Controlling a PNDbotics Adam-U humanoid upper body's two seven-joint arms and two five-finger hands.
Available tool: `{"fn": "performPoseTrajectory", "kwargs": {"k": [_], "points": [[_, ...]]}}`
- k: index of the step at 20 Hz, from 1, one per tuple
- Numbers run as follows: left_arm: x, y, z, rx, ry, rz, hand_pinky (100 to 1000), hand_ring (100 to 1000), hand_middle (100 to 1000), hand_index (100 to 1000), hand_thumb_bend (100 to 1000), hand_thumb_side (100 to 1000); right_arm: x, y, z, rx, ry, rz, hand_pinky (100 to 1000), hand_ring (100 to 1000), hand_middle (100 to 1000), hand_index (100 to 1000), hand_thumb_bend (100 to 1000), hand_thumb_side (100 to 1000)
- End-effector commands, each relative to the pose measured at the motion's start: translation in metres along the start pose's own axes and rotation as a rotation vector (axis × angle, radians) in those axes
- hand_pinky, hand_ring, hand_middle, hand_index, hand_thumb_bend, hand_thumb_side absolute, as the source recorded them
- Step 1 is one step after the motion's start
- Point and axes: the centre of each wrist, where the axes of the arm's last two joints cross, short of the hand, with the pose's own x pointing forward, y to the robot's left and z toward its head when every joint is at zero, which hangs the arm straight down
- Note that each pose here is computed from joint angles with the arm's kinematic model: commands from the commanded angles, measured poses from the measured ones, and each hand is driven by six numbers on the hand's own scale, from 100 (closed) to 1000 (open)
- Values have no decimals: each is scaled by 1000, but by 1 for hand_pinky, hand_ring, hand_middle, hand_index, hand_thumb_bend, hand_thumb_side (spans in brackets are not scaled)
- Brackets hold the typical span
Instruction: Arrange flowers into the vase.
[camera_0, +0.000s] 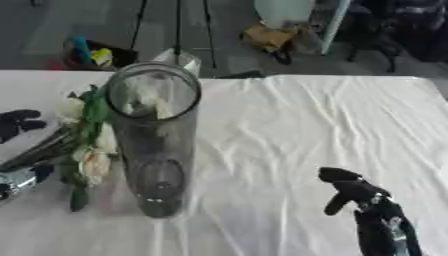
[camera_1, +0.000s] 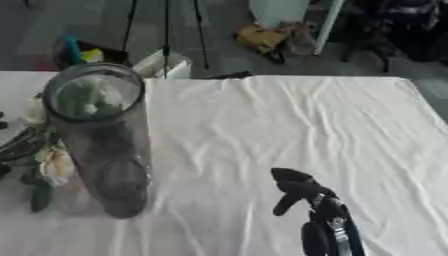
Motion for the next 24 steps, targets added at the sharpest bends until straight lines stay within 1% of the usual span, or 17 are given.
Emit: {"fn": "performPoseTrajectory", "kwargs": {"k": [1,9,14,24], "points": [[-6,15,5,4,0,-23,791,922,1000,1000,371,1000,2,1,-5,0,-13,5,756,789,415,785,100,964],[-7,11,2,9,35,-58,789,918,1000,1000,400,999,2,2,-8,2,-13,1,758,790,408,785,100,967],[-9,6,0,25,71,-80,787,915,1000,1000,387,986,2,4,-9,3,-16,-1,758,790,406,785,100,967],[-11,-1,-3,25,95,-98,783,909,1000,1000,373,995,2,7,-12,8,-21,-5,760,791,398,783,100,968]]}}
